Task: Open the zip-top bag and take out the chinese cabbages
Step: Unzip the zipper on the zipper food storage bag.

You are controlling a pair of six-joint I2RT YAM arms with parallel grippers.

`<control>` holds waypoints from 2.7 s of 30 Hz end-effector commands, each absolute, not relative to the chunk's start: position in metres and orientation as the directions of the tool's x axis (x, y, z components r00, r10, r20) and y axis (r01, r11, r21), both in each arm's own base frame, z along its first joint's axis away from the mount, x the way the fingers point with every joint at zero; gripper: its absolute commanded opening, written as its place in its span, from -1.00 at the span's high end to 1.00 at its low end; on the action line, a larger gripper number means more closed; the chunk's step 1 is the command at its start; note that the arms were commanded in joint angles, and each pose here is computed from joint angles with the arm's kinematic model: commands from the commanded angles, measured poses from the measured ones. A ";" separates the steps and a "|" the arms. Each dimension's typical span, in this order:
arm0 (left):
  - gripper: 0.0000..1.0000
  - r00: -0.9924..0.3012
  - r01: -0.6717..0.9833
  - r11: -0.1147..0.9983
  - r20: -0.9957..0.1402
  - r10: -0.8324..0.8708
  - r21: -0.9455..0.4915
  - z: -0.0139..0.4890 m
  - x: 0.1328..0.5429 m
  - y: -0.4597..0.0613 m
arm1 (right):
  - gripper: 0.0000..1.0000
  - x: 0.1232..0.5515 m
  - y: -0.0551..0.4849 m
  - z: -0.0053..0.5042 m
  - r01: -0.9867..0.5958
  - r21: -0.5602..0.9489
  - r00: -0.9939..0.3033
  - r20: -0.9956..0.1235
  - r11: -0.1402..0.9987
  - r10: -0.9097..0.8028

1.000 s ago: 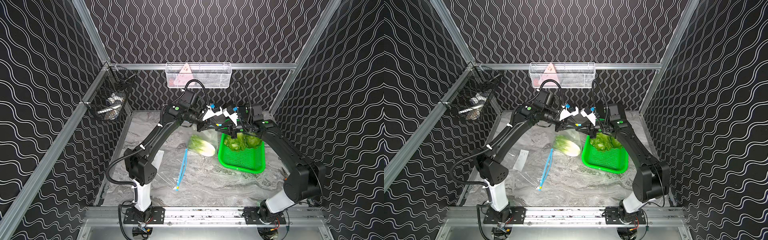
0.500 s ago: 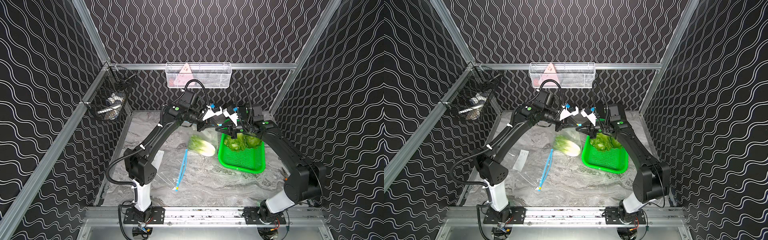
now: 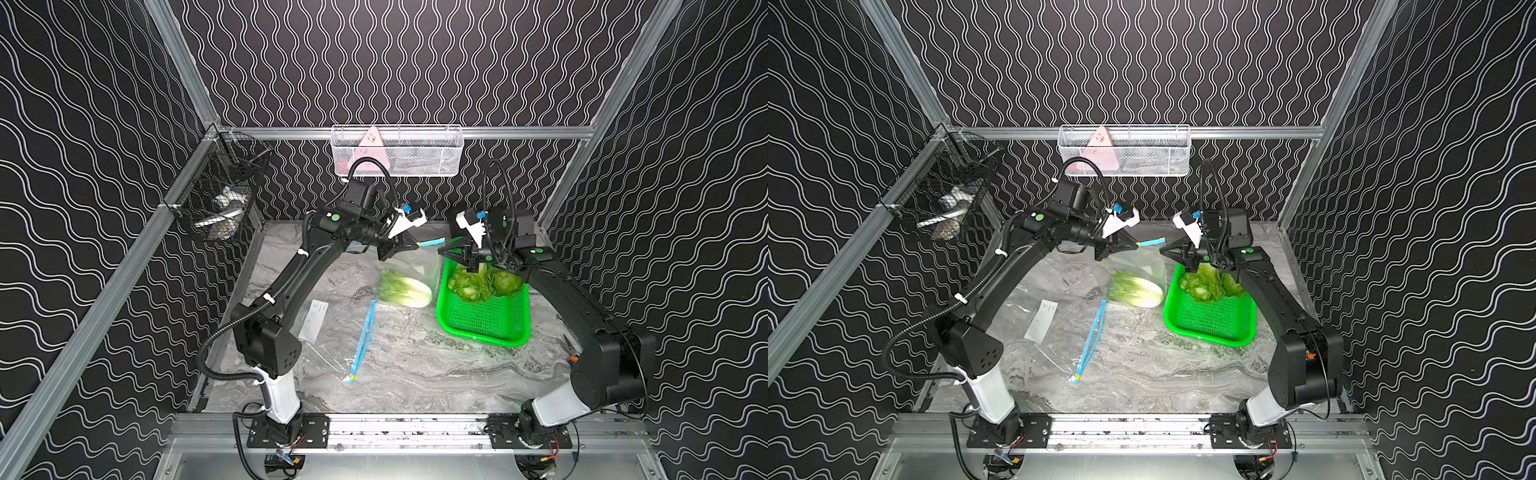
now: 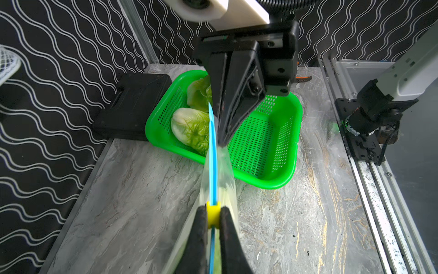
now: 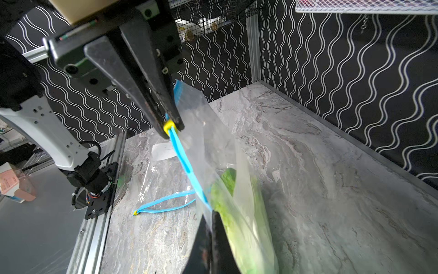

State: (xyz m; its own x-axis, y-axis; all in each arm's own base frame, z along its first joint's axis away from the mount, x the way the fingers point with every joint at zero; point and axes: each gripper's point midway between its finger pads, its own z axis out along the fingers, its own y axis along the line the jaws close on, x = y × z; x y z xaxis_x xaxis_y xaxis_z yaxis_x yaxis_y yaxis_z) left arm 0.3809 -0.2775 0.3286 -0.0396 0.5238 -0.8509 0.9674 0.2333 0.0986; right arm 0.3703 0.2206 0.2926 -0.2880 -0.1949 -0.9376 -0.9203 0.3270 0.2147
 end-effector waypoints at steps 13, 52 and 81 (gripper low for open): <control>1.00 -0.036 0.972 0.220 -0.879 0.475 0.079 0.331 0.372 -0.275 | -0.56 0.366 0.223 0.332 -0.942 0.158 -0.194 -0.976 0.295 -0.095; 1.00 -0.071 0.959 0.274 -0.873 0.482 0.074 0.335 0.384 -0.256 | 1.00 0.374 0.210 0.328 -0.953 0.197 -0.229 -0.966 0.232 -0.122; 1.00 -0.208 0.894 0.442 -0.807 0.553 0.072 0.324 0.359 -0.174 | 1.00 0.384 0.175 0.335 -0.935 0.201 -0.232 -0.970 0.292 -0.076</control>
State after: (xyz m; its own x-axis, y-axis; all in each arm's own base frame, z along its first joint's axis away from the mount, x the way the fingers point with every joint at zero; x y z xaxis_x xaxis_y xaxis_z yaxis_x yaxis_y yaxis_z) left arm 0.3624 -0.1821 0.3315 -0.1813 0.5251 -0.8315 0.8979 0.4333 0.0779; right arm 0.3821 0.1772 0.3279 -0.2799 -0.0735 -0.9572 -0.9278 0.2769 0.2500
